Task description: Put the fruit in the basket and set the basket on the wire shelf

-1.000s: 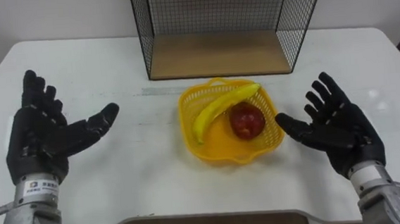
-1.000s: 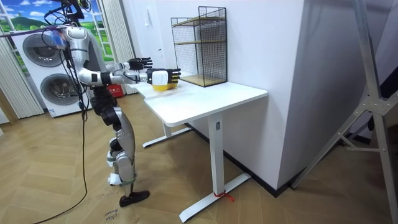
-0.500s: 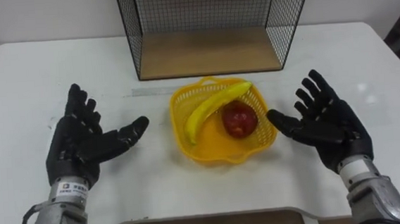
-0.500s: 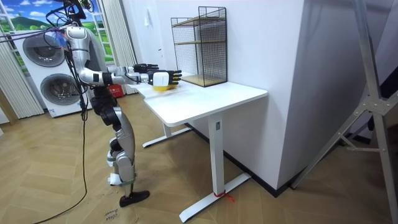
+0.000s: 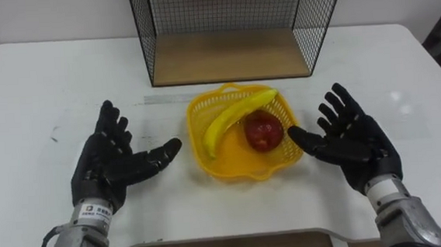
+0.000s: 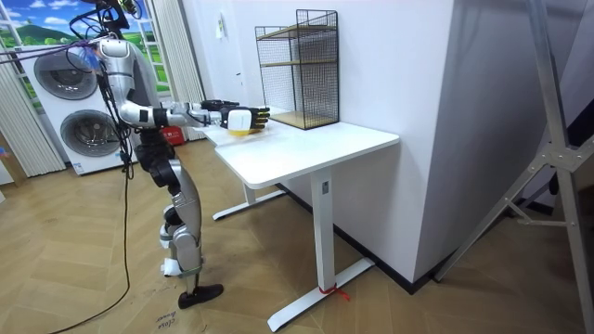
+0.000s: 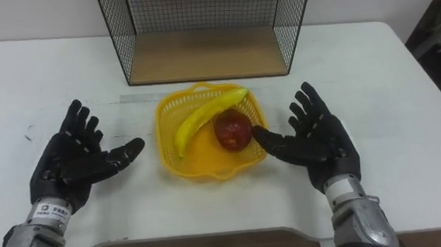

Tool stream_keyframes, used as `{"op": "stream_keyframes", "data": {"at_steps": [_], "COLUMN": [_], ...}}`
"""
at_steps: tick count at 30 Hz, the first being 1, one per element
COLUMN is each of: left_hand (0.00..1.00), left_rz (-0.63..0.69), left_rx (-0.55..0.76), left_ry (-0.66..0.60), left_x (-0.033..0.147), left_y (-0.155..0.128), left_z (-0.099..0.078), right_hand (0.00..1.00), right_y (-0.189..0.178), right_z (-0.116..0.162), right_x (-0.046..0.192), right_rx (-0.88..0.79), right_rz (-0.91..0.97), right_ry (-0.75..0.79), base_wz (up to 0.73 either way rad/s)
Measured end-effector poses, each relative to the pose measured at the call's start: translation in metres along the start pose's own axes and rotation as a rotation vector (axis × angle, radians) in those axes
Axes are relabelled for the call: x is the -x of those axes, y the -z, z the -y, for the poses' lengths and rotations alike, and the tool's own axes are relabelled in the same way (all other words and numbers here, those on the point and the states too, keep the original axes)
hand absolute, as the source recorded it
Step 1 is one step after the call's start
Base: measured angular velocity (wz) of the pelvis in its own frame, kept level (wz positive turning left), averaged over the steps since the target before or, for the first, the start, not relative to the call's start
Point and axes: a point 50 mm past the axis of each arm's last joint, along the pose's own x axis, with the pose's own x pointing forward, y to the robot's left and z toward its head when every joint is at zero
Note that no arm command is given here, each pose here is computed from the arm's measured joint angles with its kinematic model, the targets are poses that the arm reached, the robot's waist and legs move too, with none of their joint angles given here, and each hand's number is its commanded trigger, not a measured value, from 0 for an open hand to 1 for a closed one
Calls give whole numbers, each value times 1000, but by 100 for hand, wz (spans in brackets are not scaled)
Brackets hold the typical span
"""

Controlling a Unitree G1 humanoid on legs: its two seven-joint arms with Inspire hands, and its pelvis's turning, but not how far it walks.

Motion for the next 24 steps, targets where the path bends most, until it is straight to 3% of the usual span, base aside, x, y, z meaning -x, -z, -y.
{"op": "stream_keyframes", "data": {"at_steps": [18, 24], "left_hand": [0, 0], "left_rz": [-64, -115], "left_rx": [27, 27], "left_ry": [159, 165], "left_x": [-1, -1], "left_y": [18, 30], "left_z": [32, 31], "right_hand": [0, 0], "right_y": [2, 9], "right_z": [-29, -25], "right_x": [-13, -19], "right_rx": [-13, -15], "right_rz": [-4, -11], "right_ry": [-152, -133], "base_wz": [-2, 0]}}
